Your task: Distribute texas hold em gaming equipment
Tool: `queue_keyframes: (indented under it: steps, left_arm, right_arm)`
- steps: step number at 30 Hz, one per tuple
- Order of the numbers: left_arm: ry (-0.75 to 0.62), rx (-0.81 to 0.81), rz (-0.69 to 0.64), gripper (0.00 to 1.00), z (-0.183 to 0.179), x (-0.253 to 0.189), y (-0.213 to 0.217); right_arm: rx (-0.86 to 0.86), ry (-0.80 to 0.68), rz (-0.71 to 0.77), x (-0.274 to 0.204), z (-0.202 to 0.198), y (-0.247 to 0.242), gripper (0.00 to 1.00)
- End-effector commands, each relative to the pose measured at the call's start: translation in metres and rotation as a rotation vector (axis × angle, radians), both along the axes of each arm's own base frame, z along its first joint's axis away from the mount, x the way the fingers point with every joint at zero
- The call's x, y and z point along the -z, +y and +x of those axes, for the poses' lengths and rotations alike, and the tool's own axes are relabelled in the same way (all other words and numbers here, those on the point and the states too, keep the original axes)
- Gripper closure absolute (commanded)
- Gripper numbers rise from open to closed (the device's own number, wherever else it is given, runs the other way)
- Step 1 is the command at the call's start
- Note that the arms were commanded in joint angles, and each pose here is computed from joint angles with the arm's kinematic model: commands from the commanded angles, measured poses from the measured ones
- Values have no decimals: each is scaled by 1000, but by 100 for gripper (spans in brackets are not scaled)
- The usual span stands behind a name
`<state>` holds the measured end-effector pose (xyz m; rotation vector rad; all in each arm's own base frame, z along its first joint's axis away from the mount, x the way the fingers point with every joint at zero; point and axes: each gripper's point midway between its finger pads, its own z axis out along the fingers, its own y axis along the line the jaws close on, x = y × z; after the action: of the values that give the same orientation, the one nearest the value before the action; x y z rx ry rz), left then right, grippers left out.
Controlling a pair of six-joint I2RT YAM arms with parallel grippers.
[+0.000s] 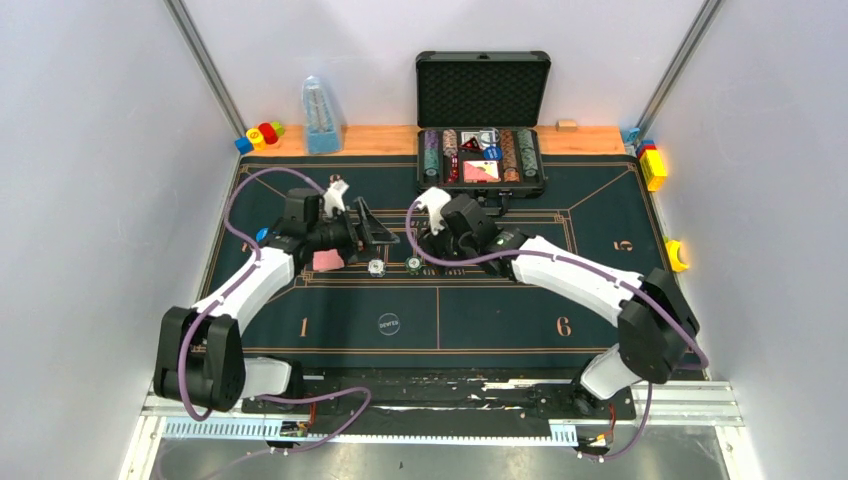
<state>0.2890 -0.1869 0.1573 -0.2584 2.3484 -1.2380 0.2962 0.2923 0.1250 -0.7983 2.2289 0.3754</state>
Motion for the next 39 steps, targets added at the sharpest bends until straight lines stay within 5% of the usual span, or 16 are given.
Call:
queue_keyframes:
  steps: [1,7,16,18,21,23,25,27,29,39]
  left_arm:
    - [-81,210,-120,6,-17,-27,-41]
    - [-60,314,-142,15,-36,-15,-64]
    - [-6,398,-165,46,-57,-1,-78]
    - [-4,416,-181,55,-60,-3,-80]
    - [-16,428,-219,87,-60,-9,-84]
    - [-18,428,-239,100,-59,-13,-86]
    - [-16,404,-249,100,-55,-13,-87]
    - [-21,377,-260,100,-47,-16,-89]
    - [-32,346,-265,100,-34,-21,-89]
    - [-100,-74,-149,100,168,2,1]
  right_arm:
    - [-305,-39,105,-35,-39,39,70]
    - [-420,-69,160,-59,-57,52,70]
    - [-412,-98,165,-69,-51,56,70]
    - [-411,-100,164,-69,-50,56,70]
    - [-404,-105,158,-69,-47,57,69]
    - [-390,-109,152,-68,-44,58,58]
    - [-347,-125,139,-68,-36,55,41]
    - [-281,-154,124,-71,-26,49,11]
    - [-212,-189,110,-75,-18,39,0]
    - [235,-329,364,-111,13,-58,0]
